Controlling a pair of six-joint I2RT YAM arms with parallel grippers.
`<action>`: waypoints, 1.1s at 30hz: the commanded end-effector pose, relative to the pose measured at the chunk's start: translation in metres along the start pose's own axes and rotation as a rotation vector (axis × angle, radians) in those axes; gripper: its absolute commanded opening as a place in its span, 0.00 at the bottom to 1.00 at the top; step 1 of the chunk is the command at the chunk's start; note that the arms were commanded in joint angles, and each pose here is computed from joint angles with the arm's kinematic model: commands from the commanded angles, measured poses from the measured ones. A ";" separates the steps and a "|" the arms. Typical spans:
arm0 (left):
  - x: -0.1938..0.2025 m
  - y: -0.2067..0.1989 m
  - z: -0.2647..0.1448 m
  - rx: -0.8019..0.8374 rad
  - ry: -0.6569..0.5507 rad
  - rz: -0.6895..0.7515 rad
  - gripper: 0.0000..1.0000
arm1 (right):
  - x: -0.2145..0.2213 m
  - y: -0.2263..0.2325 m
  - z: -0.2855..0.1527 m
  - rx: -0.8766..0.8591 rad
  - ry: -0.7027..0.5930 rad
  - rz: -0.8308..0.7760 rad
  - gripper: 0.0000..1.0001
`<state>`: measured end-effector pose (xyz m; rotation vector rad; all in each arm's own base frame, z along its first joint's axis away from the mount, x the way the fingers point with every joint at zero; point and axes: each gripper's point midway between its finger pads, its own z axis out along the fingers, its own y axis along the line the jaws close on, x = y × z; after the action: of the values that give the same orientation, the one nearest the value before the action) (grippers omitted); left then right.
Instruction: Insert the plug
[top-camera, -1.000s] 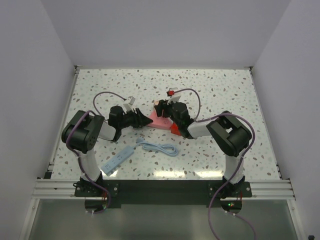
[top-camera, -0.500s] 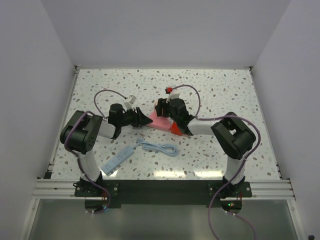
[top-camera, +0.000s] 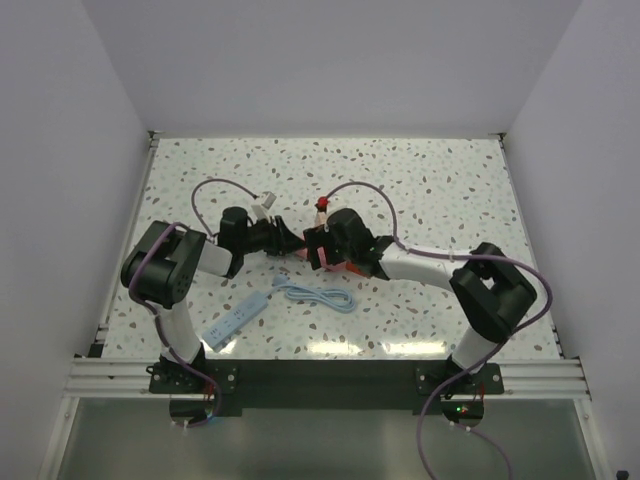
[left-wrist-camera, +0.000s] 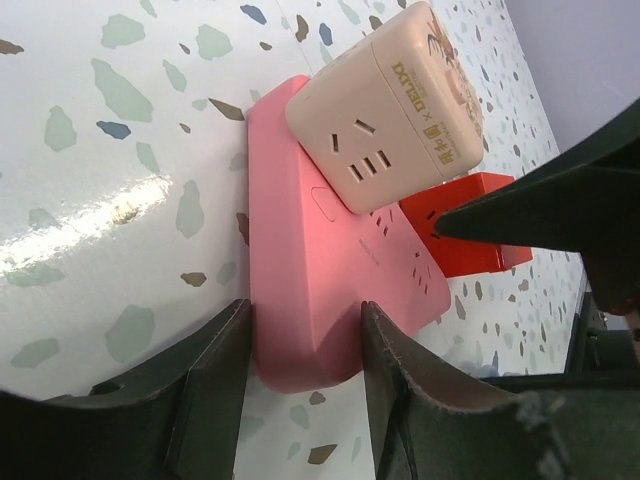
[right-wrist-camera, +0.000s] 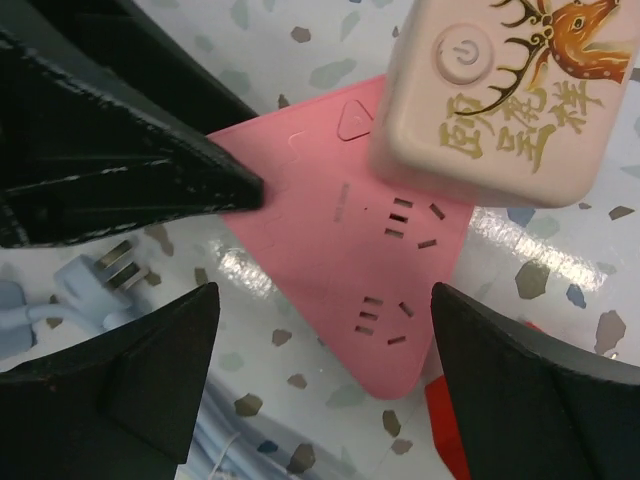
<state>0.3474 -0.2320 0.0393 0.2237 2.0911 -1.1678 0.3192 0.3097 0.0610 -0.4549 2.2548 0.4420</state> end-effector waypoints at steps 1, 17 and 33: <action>0.013 0.035 -0.002 -0.149 0.023 0.052 0.00 | -0.036 0.011 -0.033 -0.049 -0.070 0.001 0.91; -0.057 0.024 -0.027 -0.310 -0.174 0.135 0.61 | -0.061 -0.086 -0.151 0.301 -0.333 0.122 0.99; -0.017 -0.120 0.006 -0.163 -0.077 0.380 0.73 | -0.034 -0.138 -0.163 0.445 -0.410 0.326 0.99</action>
<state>0.3118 -0.2785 0.1211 0.3991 1.9675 -0.7760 0.2986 0.1328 0.1559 0.0987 2.0235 0.1470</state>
